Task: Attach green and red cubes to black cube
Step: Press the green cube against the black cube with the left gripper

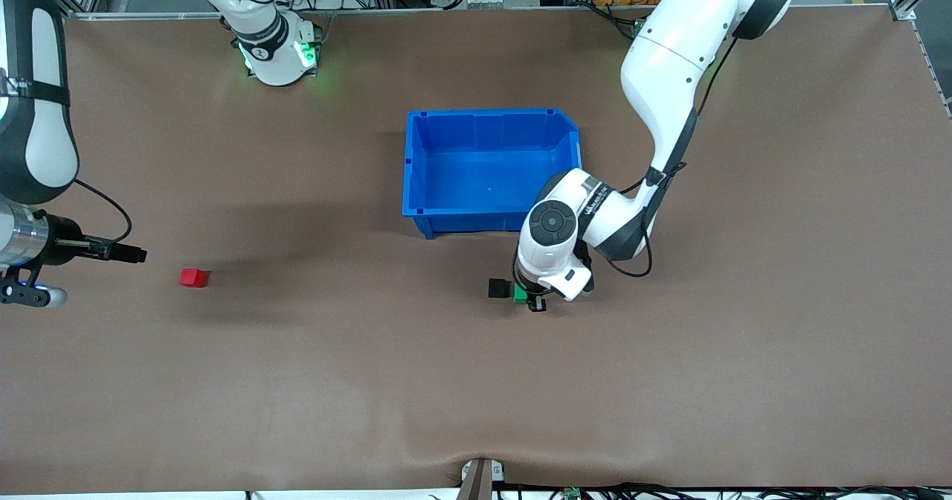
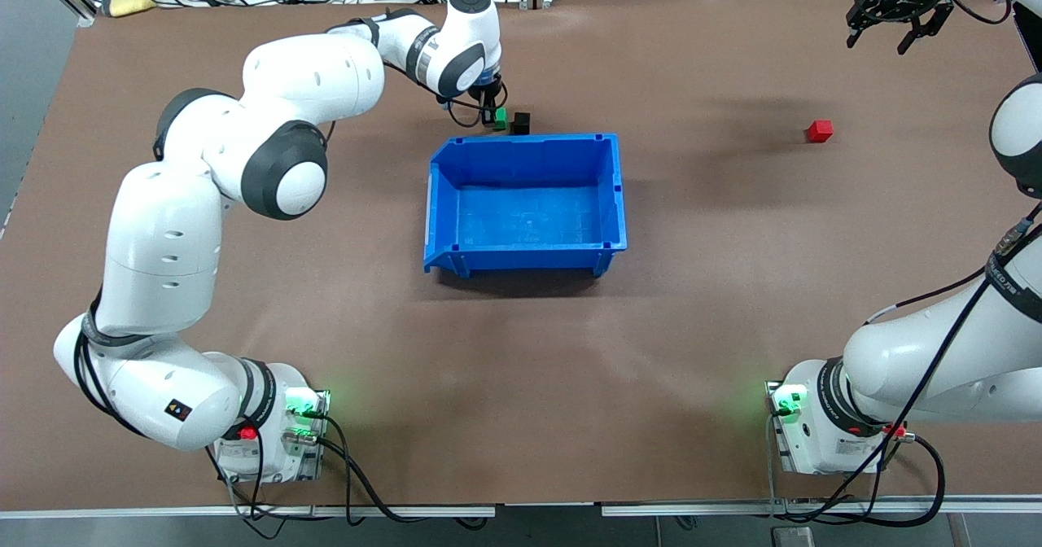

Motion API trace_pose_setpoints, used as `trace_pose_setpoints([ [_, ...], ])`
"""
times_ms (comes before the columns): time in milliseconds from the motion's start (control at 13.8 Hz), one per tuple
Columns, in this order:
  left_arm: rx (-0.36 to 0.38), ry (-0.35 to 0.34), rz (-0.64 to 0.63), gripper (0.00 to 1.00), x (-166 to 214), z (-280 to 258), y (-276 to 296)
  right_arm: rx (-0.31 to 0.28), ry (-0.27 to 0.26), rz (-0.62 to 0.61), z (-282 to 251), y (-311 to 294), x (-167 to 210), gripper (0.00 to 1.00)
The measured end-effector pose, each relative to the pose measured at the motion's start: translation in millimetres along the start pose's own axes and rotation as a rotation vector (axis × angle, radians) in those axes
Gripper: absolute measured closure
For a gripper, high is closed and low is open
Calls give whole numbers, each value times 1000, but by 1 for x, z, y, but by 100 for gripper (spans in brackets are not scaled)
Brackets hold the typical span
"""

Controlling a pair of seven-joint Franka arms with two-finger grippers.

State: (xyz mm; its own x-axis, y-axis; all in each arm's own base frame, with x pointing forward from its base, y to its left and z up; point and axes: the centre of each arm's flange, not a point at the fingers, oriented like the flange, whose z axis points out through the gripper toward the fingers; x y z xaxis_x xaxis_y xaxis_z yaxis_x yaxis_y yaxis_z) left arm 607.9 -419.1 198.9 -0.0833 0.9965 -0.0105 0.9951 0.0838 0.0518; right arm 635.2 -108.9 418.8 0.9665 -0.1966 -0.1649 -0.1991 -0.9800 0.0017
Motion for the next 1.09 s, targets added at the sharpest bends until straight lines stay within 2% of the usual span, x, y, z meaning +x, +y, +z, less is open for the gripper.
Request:
trace_pose_setpoints([
  [436, 8, -14, 1, 60, -11, -3, -6, -1, -9, 0, 12, 0, 5, 0],
  [1091, 40, 6, 14, 60, -19, 0, -17, -1, -17, 1, 30, 0, 13, 0],
])
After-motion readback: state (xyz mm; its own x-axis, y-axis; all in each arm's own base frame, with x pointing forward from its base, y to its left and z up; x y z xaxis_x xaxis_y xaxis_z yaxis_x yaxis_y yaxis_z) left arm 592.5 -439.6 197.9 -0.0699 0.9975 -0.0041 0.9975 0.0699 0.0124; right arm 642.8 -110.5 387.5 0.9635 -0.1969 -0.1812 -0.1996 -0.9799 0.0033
